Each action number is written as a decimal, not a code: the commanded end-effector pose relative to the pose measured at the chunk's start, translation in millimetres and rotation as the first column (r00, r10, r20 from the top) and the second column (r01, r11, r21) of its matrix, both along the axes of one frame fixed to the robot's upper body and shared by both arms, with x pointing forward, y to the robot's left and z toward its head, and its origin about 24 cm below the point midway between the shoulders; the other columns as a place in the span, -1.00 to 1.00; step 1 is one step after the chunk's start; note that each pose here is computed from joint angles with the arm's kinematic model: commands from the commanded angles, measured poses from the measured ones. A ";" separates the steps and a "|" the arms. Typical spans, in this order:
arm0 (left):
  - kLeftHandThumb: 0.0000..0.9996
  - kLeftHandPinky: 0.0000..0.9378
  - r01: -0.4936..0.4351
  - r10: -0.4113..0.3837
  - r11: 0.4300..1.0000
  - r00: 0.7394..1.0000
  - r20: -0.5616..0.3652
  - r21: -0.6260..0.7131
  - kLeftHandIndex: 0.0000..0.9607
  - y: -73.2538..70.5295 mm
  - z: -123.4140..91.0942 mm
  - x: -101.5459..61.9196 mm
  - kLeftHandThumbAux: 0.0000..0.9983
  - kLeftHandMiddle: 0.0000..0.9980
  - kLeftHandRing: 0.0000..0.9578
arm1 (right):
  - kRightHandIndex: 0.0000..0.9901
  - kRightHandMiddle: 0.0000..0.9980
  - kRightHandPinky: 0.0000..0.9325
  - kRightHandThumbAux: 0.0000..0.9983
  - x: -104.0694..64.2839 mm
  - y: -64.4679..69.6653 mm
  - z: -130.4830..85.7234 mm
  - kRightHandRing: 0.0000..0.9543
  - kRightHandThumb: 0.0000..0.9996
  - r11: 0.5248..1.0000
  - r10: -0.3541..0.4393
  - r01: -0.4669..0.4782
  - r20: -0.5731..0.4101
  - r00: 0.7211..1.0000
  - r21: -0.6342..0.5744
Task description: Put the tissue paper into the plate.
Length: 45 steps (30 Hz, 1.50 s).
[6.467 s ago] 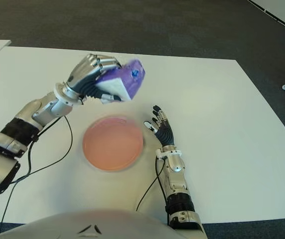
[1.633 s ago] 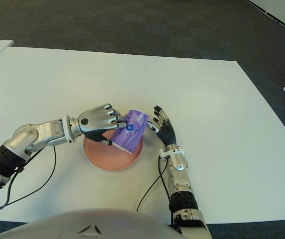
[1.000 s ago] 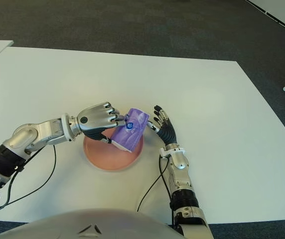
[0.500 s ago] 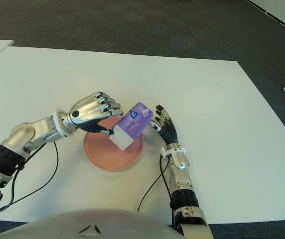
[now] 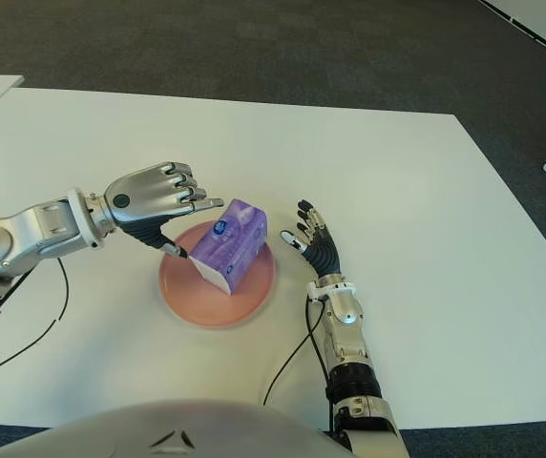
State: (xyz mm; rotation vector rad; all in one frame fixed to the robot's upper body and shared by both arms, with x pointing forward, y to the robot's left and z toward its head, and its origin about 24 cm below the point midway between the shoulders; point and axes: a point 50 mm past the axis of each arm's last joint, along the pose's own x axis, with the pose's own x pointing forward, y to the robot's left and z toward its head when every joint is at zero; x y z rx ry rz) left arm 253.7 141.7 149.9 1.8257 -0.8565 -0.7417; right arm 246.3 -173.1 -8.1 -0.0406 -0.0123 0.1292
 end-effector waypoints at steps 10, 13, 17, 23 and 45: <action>-0.96 -1.00 -0.143 0.142 0.990 0.938 -0.317 0.021 -1.00 12.3 0.9 -16.8 -0.55 -1.00 -1.00 | -1.00 -1.00 -1.00 0.20 -51.2 -4.2 -60.6 -1.00 -1.00 0.999 -0.032 0.036 -0.335 0.942 0.008; -0.97 -1.00 -0.172 0.174 0.984 0.924 -0.339 0.035 -1.00 17.1 4.7 -19.0 -0.58 -1.00 -1.00 | -1.00 -1.00 -1.00 0.21 -51.2 -4.4 -61.0 -1.00 -1.00 0.999 -0.033 0.038 -0.337 0.941 0.008; -0.98 -1.00 -0.220 0.221 0.975 0.911 -0.348 0.042 -1.00 26.4 15.5 -24.7 -0.60 -1.00 -1.00 | -1.00 -1.00 -1.00 0.23 -51.2 -4.8 -61.4 -1.00 -1.00 0.999 -0.033 0.039 -0.342 0.939 0.009; -1.00 -1.00 -0.274 0.271 0.961 0.899 -0.345 0.042 -1.00 34.9 24.0 -29.0 -0.56 -1.00 -1.00 | -1.00 -1.00 -1.00 0.22 -51.7 -4.3 -61.4 -1.00 -1.00 0.999 -0.032 0.037 -0.343 0.939 0.009; -1.00 -1.00 -0.363 0.295 0.921 0.888 -0.352 -0.145 -1.00 50.5 26.2 -29.6 -0.32 -1.00 -1.00 | -1.00 -1.00 -1.00 0.20 -52.2 -4.5 -62.3 -1.00 -1.00 0.999 -0.034 0.035 -0.343 0.939 -0.003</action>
